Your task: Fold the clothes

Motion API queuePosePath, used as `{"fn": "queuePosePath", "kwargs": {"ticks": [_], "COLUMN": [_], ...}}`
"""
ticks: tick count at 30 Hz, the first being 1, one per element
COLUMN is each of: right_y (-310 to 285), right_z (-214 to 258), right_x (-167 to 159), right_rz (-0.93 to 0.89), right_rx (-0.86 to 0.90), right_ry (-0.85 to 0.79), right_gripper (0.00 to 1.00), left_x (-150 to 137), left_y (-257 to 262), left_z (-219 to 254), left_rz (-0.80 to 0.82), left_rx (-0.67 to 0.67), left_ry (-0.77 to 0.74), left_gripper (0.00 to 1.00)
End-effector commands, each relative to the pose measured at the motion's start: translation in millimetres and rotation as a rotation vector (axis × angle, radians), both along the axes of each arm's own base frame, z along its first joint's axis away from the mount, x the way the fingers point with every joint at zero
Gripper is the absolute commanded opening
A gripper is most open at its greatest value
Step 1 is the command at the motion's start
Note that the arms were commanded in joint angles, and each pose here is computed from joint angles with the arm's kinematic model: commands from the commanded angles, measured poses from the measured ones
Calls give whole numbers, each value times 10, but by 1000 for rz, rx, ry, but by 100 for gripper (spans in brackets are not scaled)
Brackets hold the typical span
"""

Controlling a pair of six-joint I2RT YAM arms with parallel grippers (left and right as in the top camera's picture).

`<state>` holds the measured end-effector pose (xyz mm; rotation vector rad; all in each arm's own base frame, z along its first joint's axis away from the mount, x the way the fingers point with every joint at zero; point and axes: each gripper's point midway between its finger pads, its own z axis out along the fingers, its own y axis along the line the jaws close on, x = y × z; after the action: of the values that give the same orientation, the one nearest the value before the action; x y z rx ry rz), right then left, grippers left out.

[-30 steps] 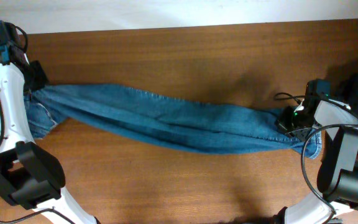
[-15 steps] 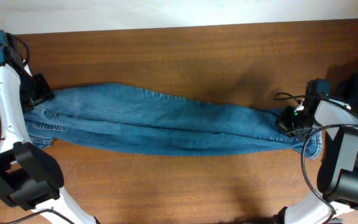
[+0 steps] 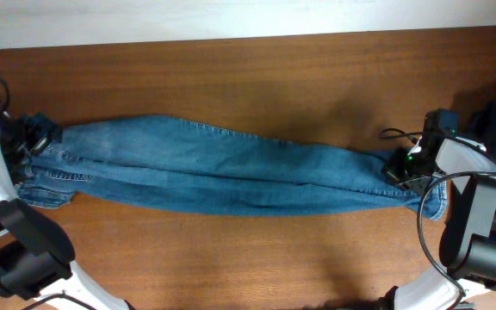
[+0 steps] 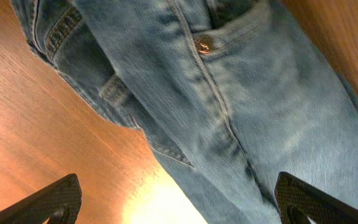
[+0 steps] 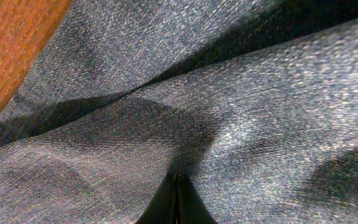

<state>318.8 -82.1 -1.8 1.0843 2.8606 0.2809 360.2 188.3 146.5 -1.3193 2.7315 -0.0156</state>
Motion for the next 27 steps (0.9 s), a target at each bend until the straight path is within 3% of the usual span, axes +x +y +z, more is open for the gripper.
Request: {"fn": "queuePosePath", "kwargs": {"ticks": [1, 6, 14, 27], "right_y": [-255, -252, -244, -231], "right_z": [-267, -267, -266, -265], "right_x": [-305, -314, -329, -366], "right_rz": [-22, -22, -21, -20], "right_rx": [-106, -106, -103, -97], "right_ry": [140, 144, 150, 165], "right_gripper": [4, 4, 4, 4], "left_x": [-15, 37, 72, 28], "left_y": [-15, 219, 569, 671], "left_z": [-139, -386, -396, -762], "left_rz": [55, 102, 210, 264], "left_rx": [-101, -98, -56, -96], "left_ry": [-53, -126, -206, -167], "left_gripper": [99, 99, 99, 99]}}
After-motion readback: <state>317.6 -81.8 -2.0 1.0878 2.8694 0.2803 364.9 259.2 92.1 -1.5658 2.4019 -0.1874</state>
